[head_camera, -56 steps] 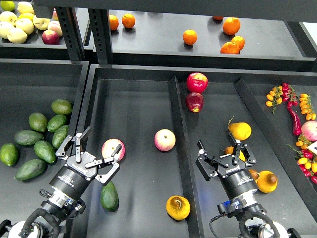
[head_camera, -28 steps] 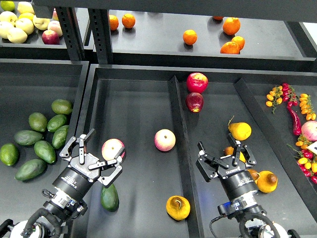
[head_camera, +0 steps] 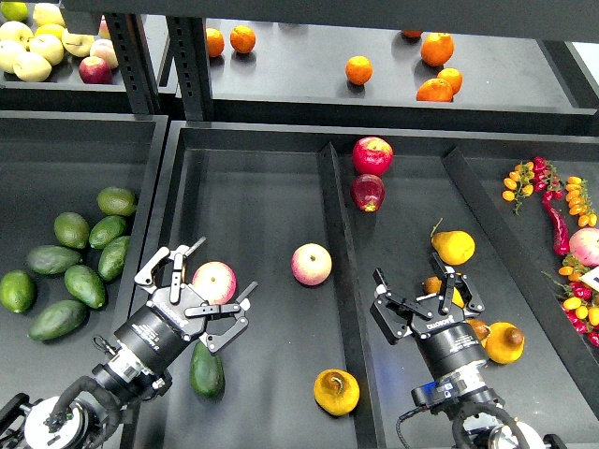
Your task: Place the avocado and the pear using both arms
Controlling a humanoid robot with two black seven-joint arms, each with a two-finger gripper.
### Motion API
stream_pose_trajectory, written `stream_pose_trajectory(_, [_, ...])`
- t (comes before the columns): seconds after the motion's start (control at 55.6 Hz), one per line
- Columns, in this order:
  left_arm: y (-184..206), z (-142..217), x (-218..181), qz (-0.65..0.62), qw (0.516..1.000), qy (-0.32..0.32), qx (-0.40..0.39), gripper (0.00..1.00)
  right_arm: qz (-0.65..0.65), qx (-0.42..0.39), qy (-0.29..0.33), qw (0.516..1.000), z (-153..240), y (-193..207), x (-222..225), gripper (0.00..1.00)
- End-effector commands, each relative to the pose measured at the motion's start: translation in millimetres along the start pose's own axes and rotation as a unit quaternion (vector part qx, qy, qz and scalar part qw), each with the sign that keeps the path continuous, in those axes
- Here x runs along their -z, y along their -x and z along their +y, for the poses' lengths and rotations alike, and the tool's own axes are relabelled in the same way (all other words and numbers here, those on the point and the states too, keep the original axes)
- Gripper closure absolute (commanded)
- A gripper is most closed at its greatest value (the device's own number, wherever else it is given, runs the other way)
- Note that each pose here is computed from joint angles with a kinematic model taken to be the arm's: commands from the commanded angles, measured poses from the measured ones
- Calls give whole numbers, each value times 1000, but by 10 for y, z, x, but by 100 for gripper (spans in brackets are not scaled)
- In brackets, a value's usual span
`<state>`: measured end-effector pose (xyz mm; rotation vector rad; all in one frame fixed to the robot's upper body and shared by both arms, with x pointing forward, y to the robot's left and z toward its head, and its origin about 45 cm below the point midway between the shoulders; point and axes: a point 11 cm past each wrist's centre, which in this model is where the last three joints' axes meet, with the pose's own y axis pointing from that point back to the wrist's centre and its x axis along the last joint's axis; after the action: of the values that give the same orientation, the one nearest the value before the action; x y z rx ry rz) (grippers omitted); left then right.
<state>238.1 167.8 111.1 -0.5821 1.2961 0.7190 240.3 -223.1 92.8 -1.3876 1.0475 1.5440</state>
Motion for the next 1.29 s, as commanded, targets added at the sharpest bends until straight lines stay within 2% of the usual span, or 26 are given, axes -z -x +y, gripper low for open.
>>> stream_pose_trajectory(0.0, [32, -83, -45, -51, 998, -48, -4, 0, 0, -1, -1, 1000, 3, -3, 4, 0])
stream_pose_trajectory(0.27, [121, -131, -302, -150, 978, -147, -18, 0, 0, -2, 1, 1000, 4, -9, -3, 0])
stream_pose_trajectory(0.503, [128, -162, -644, -206, 963, -167, -42, 0, 0, -2, 1, 1000, 4, -9, -3, 0])
stream_pose_trajectory(0.539, [144, -138, -794, -238, 952, -186, -58, 0, 0, -2, 1, 1000, 9, -12, -3, 0])
stream_pose_trajectory(0.773, [271, -150, -1017, -331, 906, -252, -83, 0, -1, -6, 4, 1000, 9, -23, -14, 0])
stream_pose_trajectory(0.953, [410, -270, -1250, -445, 830, -317, -113, 0, -5, -26, 5, 1000, 8, -65, -26, 0])
stream_pose_trajectory(1.15, [475, -378, -1238, -493, 789, -348, -114, 0, -9, -42, 15, 999, -54, -71, -67, 0])
stream_pose_trajectory(1.276, [540, -482, -1243, -539, 745, -375, -116, 0, -5, -51, 21, 998, -193, -10, -55, 0])
